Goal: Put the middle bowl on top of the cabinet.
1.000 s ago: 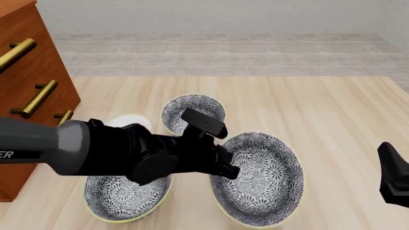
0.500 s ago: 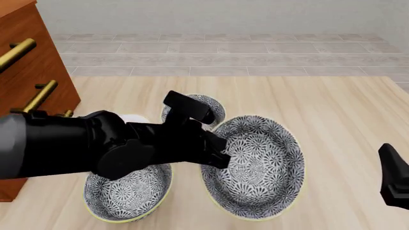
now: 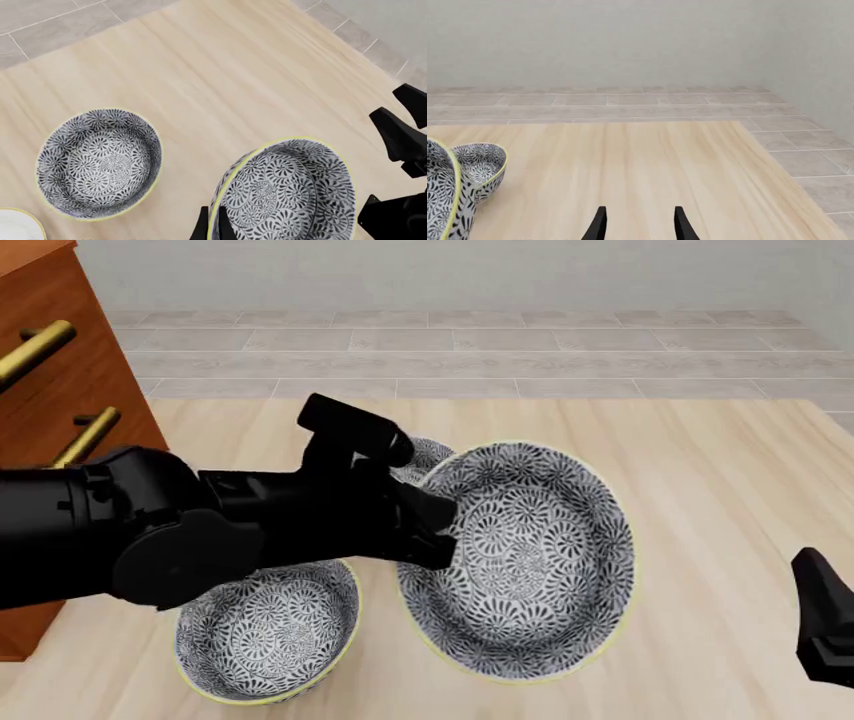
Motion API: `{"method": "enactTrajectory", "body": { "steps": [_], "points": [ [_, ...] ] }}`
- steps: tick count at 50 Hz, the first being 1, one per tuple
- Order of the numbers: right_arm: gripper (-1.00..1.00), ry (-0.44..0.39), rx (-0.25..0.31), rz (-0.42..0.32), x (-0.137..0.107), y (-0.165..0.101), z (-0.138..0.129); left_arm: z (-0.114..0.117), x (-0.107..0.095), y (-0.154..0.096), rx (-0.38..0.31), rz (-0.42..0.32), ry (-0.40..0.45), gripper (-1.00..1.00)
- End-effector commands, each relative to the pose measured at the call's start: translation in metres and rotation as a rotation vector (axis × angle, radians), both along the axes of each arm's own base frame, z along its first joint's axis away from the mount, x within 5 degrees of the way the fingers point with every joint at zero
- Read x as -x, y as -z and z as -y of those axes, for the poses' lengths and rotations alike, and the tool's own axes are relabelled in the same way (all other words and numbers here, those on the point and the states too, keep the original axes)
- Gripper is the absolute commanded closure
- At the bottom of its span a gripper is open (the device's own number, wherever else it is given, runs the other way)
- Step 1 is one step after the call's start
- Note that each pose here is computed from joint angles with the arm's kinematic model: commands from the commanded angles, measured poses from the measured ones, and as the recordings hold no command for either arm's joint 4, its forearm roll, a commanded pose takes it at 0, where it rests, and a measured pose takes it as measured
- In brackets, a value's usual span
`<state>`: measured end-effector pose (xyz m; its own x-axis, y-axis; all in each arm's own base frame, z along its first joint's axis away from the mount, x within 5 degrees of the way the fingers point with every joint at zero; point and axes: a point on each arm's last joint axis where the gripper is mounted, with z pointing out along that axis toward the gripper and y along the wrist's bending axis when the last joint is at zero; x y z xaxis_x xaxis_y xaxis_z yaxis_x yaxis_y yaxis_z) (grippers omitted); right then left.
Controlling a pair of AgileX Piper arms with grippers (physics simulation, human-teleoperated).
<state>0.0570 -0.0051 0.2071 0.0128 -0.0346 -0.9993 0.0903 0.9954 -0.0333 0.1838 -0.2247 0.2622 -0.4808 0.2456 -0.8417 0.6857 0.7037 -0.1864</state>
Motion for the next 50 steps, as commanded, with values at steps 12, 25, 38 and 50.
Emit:
{"method": "enactTrajectory", "body": {
  "steps": [12, 25, 38, 50],
  "points": [
    [-1.00, 0.000, 0.003, 0.000, 0.001, 0.000, 0.000, -0.024, 0.008, -0.038, 0.074, 0.038, -0.042, 1.00],
    [-1.00, 0.004, 0.004, 0.004, 0.001, 0.000, 0.000, -0.040, 0.007, -0.058, 0.103, 0.052, -0.090, 1.00],
    [-1.00, 0.004, 0.006, 0.007, 0.001, 0.000, 0.000, -0.056, 0.010, -0.082, 0.132, 0.066, -0.133, 1.00],
    [-1.00, 0.005, 0.010, 0.013, 0.001, -0.001, 0.000, -0.069, 0.010, -0.097, 0.154, 0.077, -0.178, 1.00]
  ]
}}
